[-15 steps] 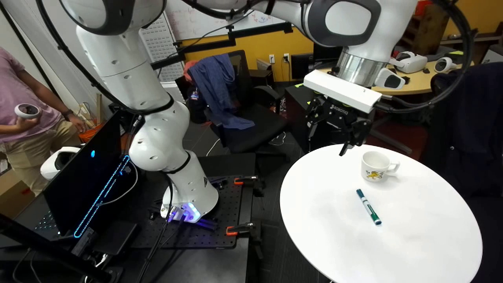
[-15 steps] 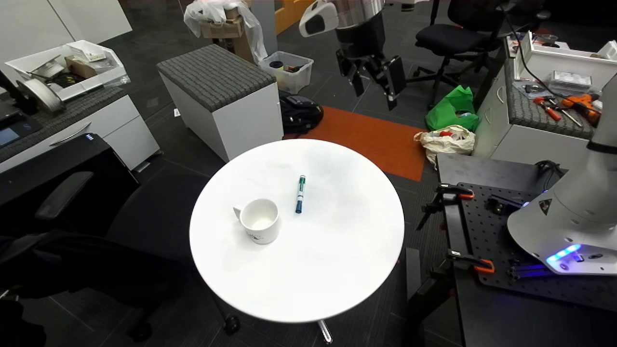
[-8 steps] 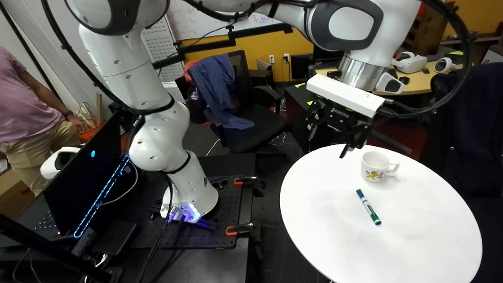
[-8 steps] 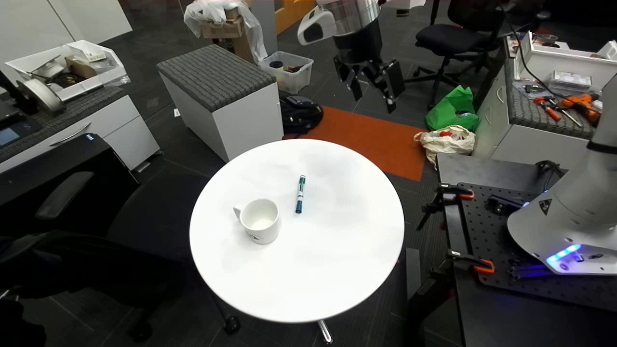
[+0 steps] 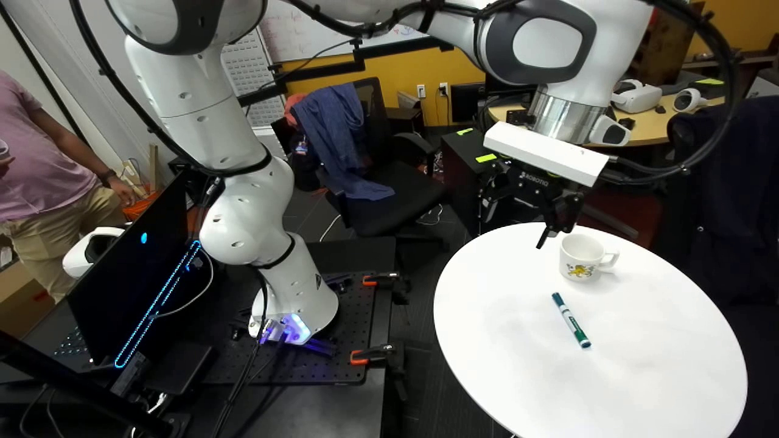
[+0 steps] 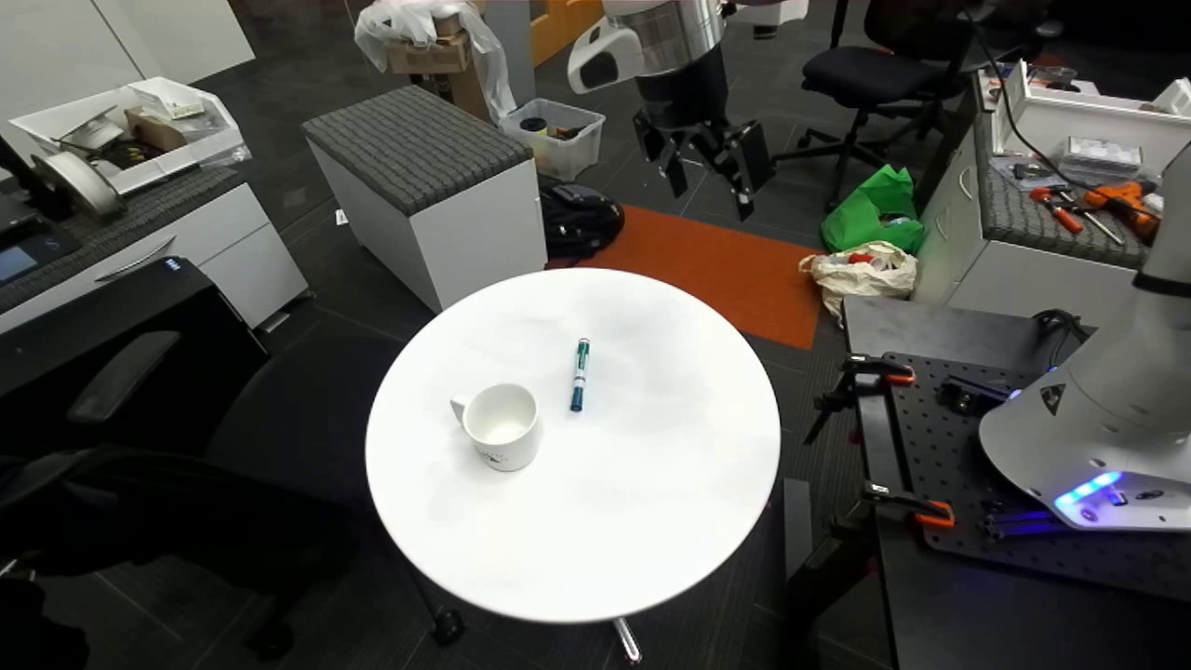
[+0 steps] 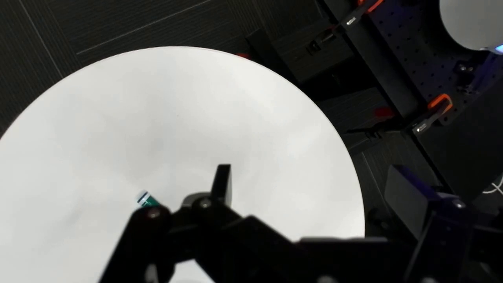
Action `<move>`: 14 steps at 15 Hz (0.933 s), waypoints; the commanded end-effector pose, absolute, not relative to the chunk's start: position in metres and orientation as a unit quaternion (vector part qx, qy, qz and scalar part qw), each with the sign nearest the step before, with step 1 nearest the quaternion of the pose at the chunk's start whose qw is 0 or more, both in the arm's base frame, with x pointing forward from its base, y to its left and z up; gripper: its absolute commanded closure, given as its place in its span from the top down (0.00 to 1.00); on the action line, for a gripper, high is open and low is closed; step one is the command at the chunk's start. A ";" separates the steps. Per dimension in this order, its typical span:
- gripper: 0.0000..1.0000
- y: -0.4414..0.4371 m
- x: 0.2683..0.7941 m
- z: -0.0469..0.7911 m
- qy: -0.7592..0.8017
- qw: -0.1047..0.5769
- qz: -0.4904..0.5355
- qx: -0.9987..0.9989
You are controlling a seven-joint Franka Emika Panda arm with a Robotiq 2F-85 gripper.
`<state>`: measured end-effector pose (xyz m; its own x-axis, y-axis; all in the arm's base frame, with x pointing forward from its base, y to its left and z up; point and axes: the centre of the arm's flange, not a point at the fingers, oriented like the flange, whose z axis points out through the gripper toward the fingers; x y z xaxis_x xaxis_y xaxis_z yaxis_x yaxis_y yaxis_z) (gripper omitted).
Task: Put the marker in the mug
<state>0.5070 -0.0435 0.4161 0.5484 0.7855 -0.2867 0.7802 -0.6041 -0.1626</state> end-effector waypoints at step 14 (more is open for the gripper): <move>1.00 -0.054 0.569 0.331 -0.583 -0.037 0.116 -0.803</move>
<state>0.5519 -0.0549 0.3447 0.3320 0.9128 -0.2381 0.9272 -0.3621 -0.0956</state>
